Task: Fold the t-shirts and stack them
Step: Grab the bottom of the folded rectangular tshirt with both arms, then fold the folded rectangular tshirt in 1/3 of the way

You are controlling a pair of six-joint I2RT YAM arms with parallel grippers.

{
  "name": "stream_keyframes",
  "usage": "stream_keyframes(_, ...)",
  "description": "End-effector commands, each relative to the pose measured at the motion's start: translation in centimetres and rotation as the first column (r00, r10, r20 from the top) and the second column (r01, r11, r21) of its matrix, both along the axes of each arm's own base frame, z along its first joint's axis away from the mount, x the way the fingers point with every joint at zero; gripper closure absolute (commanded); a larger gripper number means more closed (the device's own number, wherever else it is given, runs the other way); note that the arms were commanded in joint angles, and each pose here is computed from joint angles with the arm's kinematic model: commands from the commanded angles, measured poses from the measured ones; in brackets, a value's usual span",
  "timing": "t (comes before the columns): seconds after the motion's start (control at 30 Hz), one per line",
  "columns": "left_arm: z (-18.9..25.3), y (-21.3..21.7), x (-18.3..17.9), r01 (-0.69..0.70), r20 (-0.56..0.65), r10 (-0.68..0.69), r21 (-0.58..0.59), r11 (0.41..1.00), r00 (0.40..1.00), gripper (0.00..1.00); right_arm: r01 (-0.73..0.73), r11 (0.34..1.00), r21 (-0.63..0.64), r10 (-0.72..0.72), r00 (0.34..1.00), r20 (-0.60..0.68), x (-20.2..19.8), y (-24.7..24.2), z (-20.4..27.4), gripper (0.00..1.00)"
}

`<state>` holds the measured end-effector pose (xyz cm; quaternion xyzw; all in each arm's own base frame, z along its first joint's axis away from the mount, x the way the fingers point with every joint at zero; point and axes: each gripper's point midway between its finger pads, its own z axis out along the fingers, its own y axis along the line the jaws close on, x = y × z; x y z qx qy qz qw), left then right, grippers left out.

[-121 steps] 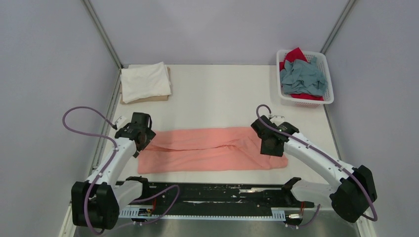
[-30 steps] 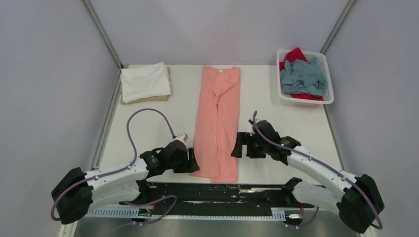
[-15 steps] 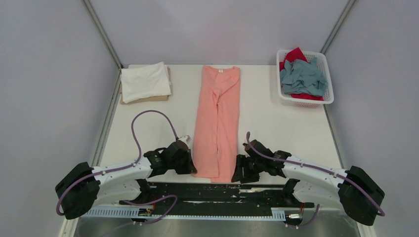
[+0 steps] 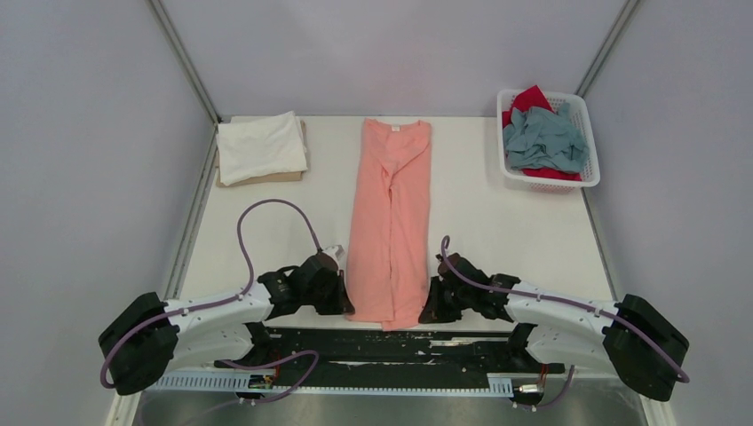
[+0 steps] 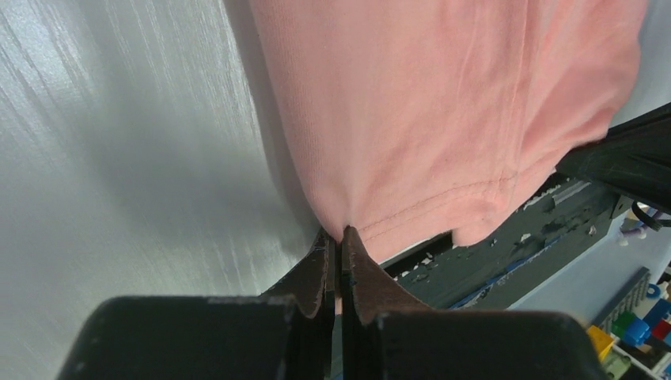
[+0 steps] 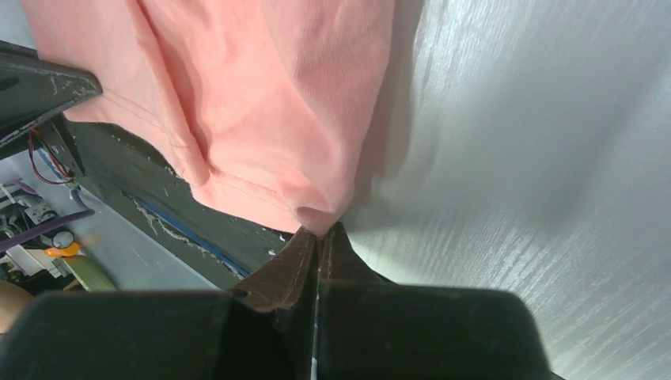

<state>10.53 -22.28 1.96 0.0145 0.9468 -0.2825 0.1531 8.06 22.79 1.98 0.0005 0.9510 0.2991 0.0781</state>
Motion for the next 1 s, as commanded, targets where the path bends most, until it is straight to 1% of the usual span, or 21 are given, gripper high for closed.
stream_keyframes(0.0, 1.4, -0.1, 0.2, 0.033, 0.046, -0.033, -0.01, 0.999, 0.998, 1.0, -0.013, 0.996, 0.089, 0.001, 0.99, 0.138, 2.5, 2.1, 3.1, 1.0)
stream_keyframes(0.1, 3.5, -1.0, 1.8, 0.055, 0.124, -0.051, -0.026, 0.998, 0.991, 1.0, -0.021, 0.994, 0.104, 0.0, 0.979, 0.201, 3.6, 2.6, 4.8, 1.0)
stream_keyframes(0.17, 5.7, -1.9, 3.6, 0.054, 0.169, -0.046, -0.046, 0.997, 0.985, 1.0, -0.006, 0.995, 0.104, -0.02, 0.969, 0.247, 5.1, 2.8, 6.1, 1.0)
stream_keyframes(0.2, 6.2, -2.1, 4.1, 0.055, 0.177, -0.045, -0.053, 0.997, 0.983, 1.0, 0.009, 0.995, 0.099, -0.035, 0.963, 0.267, 6.0, 2.7, 6.5, 1.0)
stream_keyframes(0.33, 8.1, -2.5, 8.0, 0.01, 0.21, 0.002, -0.057, 0.998, 0.978, 1.0, 0.058, 0.995, 0.087, -0.085, 0.929, 0.359, 9.9, 2.4, 8.6, 1.0)
stream_keyframes(0.37, 8.5, -2.6, 9.5, -0.011, 0.219, 0.024, -0.059, 0.998, 0.975, 1.0, 0.071, 0.994, 0.082, -0.097, 0.918, 0.385, 11.1, 2.3, 9.2, 1.0)
stream_keyframes(0.4, 8.7, -2.8, 10.1, -0.011, 0.218, 0.024, -0.063, 0.998, 0.976, 1.0, 0.081, 0.994, 0.067, -0.102, 0.904, 0.415, 12.3, 2.1, 9.6, 1.0)
stream_keyframes(0.5, 9.8, -2.8, 14.4, -0.083, 0.218, 0.097, -0.075, 0.994, 0.971, 1.0, 0.103, 0.994, 0.045, -0.112, 0.881, 0.459, 15.6, 1.7, 10.8, 1.0)
stream_keyframes(0.7, 10.4, -3.1, 20.7, -0.121, 0.232, 0.132, -0.063, 0.991, 0.964, 1.0, 0.183, 0.982, 0.041, -0.177, 0.831, 0.528, 22.2, 0.9, 11.9, 1.0)
stream_keyframes(0.77, 10.2, -3.0, 22.5, -0.136, 0.234, 0.145, -0.054, 0.989, 0.961, 1.0, 0.213, 0.976, 0.048, -0.203, 0.806, 0.555, 24.1, 0.6, 12.2, 1.0)
stream_keyframes(0.8, 9.3, -2.6, 23.3, -0.15, 0.216, 0.154, -0.037, 0.988, 0.964, 1.0, 0.222, 0.974, 0.05, -0.211, 0.795, 0.569, 25.0, 0.5, 12.3, 1.0)
stream_keyframes(0.83, 10.0, -2.9, 24.1, -0.144, 0.22, 0.152, -0.05, 0.988, 0.964, 1.0, 0.233, 0.971, 0.048, -0.218, 0.789, 0.574, 25.9, 0.3, 12.2, 1.0)
stream_keyframes(0.87, 9.3, -2.5, 24.9, -0.151, 0.209, 0.156, -0.04, 0.988, 0.965, 1.0, 0.237, 0.97, 0.054, -0.224, 0.784, 0.579, 26.8, 0.4, 12.4, 1.0)
stream_keyframes(0.9, 10.0, -2.8, 25.8, -0.15, 0.222, 0.158, -0.053, 0.987, 0.962, 1.0, 0.235, 0.97, 0.057, -0.224, 0.784, 0.579, 27.5, 0.4, 12.4, 1.0)
stream_keyframes(0.93, 9.1, -2.4, 26.4, -0.157, 0.205, 0.161, -0.037, 0.987, 0.965, 1.0, 0.233, 0.971, 0.053, -0.221, 0.789, 0.573, 28.2, 0.4, 11.9, 1.0)
stream_keyframes(0.97, 9.6, -2.6, 27.2, -0.156, 0.215, 0.163, -0.046, 0.987, 0.963, 1.0, 0.232, 0.971, 0.055, -0.221, 0.787, 0.576, 28.9, 0.5, 11.9, 1.0)
